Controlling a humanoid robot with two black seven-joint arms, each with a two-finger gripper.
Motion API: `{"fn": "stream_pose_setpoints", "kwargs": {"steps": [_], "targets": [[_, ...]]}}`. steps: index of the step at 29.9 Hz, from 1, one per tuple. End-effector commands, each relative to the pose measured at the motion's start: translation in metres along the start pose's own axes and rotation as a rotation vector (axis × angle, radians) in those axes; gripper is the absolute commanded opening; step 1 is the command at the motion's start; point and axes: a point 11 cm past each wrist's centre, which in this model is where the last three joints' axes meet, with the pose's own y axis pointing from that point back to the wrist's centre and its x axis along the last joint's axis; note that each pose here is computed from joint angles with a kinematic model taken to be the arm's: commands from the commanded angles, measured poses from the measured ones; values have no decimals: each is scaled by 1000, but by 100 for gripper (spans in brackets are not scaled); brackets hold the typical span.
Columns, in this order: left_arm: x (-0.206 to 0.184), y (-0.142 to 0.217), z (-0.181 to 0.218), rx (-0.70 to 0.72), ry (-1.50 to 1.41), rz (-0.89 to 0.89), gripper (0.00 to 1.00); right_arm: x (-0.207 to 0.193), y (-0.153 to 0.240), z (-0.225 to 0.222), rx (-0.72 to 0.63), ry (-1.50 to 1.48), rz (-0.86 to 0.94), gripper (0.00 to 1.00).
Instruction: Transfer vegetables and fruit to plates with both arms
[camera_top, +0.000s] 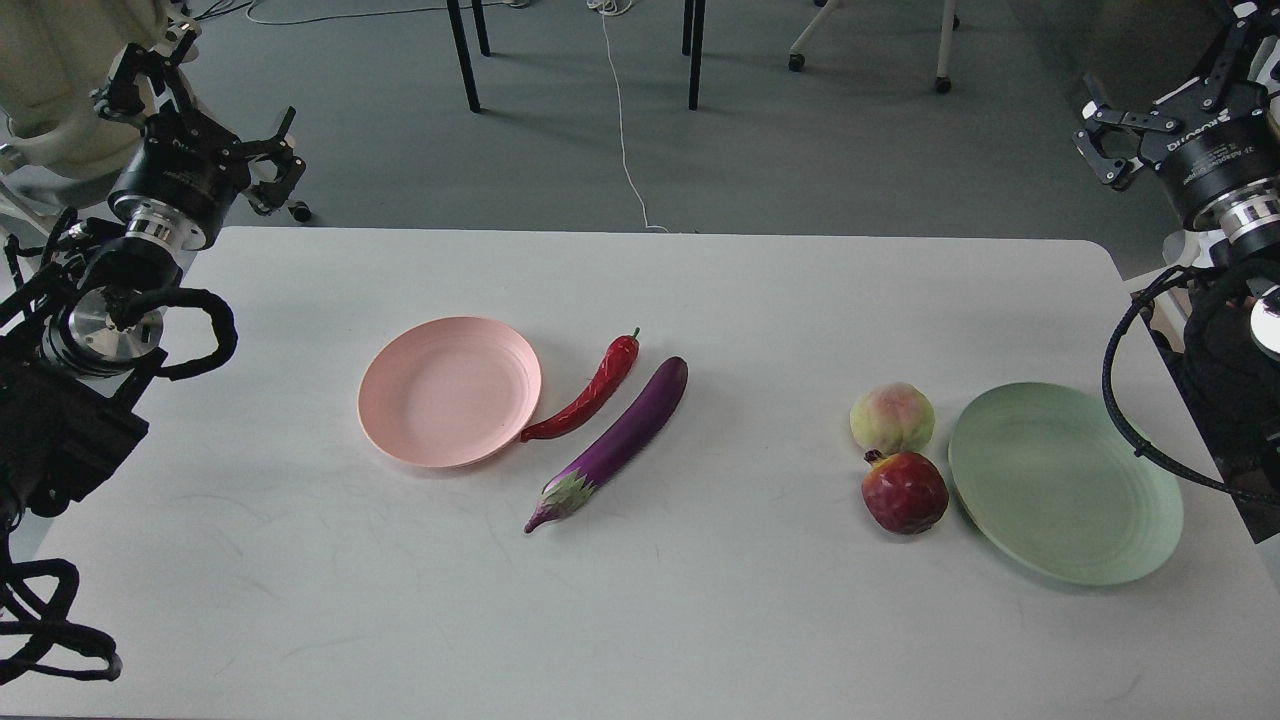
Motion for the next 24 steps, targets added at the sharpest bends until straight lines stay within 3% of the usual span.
{"fn": "stream_pose_setpoints", "kwargs": {"steps": [1, 12, 24], "targets": [[1, 1, -2, 10, -5, 3, 98, 4, 2, -8, 9, 13, 8, 99], [0, -2, 17, -35, -13, 0, 98, -6, -3, -19, -10, 69, -28, 99], [-6, -5, 4, -11, -2, -16, 98, -121, -61, -44, -227, 509, -329, 99]]}}
